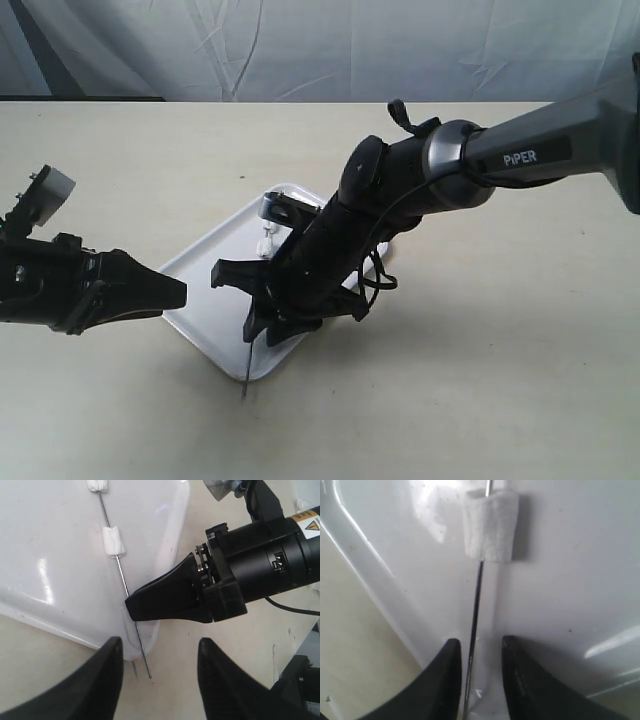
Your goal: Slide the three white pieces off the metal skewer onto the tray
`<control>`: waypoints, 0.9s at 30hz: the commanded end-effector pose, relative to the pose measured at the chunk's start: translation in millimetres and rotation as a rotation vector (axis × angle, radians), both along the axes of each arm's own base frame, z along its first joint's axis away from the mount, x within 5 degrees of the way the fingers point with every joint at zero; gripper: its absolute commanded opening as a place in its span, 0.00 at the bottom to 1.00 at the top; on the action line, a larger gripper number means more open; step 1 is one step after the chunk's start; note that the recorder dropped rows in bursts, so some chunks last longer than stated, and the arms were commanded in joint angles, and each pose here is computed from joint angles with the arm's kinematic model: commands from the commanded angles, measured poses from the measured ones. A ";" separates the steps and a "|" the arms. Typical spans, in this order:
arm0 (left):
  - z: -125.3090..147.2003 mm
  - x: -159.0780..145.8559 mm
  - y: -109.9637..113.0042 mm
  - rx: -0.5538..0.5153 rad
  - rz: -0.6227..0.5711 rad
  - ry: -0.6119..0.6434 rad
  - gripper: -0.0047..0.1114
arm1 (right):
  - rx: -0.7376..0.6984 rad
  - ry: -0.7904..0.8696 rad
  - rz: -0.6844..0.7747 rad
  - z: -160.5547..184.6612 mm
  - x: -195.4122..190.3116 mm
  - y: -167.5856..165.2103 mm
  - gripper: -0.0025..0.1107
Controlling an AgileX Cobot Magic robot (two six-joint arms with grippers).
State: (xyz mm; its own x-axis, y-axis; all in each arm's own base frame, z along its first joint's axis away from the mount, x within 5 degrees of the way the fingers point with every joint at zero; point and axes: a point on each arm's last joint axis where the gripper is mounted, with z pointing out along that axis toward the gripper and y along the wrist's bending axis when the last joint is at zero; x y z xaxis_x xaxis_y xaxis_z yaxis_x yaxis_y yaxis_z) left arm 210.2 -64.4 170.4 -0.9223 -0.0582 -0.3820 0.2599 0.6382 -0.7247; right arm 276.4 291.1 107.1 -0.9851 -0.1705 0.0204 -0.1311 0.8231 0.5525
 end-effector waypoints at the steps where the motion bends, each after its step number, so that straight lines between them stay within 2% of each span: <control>1: -0.2 -0.5 -1.3 -0.011 -0.001 0.005 0.43 | -0.005 -0.028 0.005 0.6 -0.6 3.3 0.28; 13: 0.2 -0.4 -1.5 -0.017 0.001 0.006 0.43 | -0.046 -0.003 -0.002 -23.2 -9.2 12.4 0.27; 15: 0.3 -0.3 -1.6 -0.018 0.003 0.006 0.43 | -0.046 -0.003 -0.002 -23.2 -9.2 12.4 0.20; 18: 0.3 -0.3 -1.6 -0.018 0.003 0.006 0.43 | -0.046 -0.004 -0.003 -23.2 -9.0 12.5 0.02; 27: 0.3 -0.3 -1.6 -0.018 0.003 0.006 0.43 | -0.048 -0.011 0.002 -22.5 -8.8 12.1 0.01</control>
